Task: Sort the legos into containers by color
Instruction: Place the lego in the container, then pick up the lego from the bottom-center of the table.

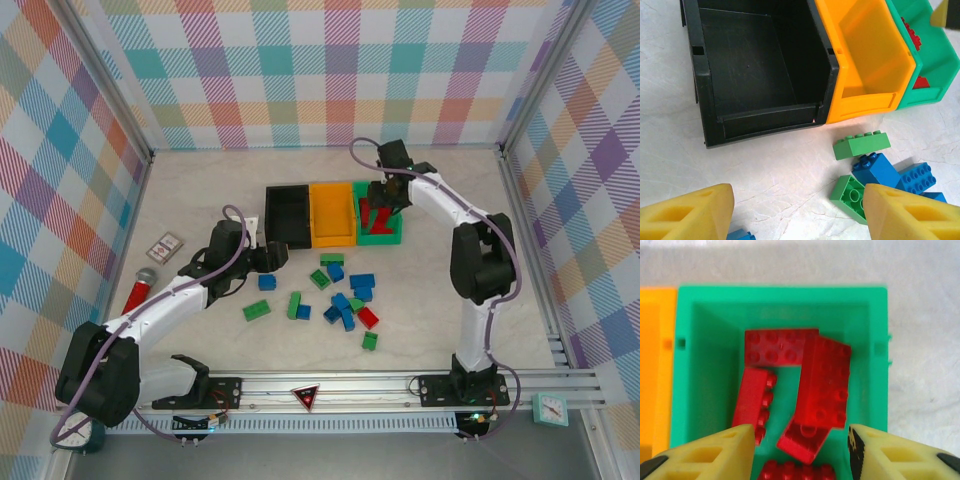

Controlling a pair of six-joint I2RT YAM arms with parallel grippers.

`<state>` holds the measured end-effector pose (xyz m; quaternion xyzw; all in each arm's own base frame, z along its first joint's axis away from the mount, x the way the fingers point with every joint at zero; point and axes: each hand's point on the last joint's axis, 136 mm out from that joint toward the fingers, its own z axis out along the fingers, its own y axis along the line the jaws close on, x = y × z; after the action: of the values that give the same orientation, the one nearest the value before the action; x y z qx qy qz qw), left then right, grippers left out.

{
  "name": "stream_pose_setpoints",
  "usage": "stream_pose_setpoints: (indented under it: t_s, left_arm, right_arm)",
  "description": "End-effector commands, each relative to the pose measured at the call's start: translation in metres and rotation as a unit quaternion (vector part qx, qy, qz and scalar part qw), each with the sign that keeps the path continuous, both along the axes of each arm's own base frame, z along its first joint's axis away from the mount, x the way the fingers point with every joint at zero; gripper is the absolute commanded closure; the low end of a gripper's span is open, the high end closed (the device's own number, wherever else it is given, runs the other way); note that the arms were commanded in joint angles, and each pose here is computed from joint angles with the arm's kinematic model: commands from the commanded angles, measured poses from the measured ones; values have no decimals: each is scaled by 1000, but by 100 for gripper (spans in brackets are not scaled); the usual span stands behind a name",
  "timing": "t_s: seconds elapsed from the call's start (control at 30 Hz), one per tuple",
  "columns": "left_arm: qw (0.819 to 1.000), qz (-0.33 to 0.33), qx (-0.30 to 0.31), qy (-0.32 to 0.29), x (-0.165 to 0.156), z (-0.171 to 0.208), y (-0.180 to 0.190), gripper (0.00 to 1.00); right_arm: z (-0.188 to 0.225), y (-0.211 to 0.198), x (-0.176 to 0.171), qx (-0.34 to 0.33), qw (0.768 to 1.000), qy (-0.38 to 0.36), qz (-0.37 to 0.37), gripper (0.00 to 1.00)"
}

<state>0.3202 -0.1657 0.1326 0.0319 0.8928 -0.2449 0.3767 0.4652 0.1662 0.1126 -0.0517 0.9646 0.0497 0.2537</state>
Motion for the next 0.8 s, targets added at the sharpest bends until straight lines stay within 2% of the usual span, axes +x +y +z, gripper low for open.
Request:
stream_pose_setpoints:
  t_s: [0.0, 0.2, 0.4, 0.57, 0.77]
  left_arm:
    - [1000, -6, 6, -10, -3, 2, 1, 31]
    - [1000, -6, 7, -12, -4, 3, 1, 31]
    - [1000, -9, 8, -11, -4, 1, -1, 31]
    - [1000, -10, 8, -12, -4, 2, -2, 31]
    - [1000, -9, 9, -13, -5, 1, -2, 31]
  right_arm:
    - [27, 13, -31, 34, 999, -13, 19, 47]
    - [20, 30, -115, 49, 997, 16, 63, 46]
    - [2, 18, -191, 66, 994, 65, 65, 46]
    - [-3, 10, -229, 82, 991, 87, 62, 46]
    - [-16, 5, -257, 88, 988, 109, 59, 46]
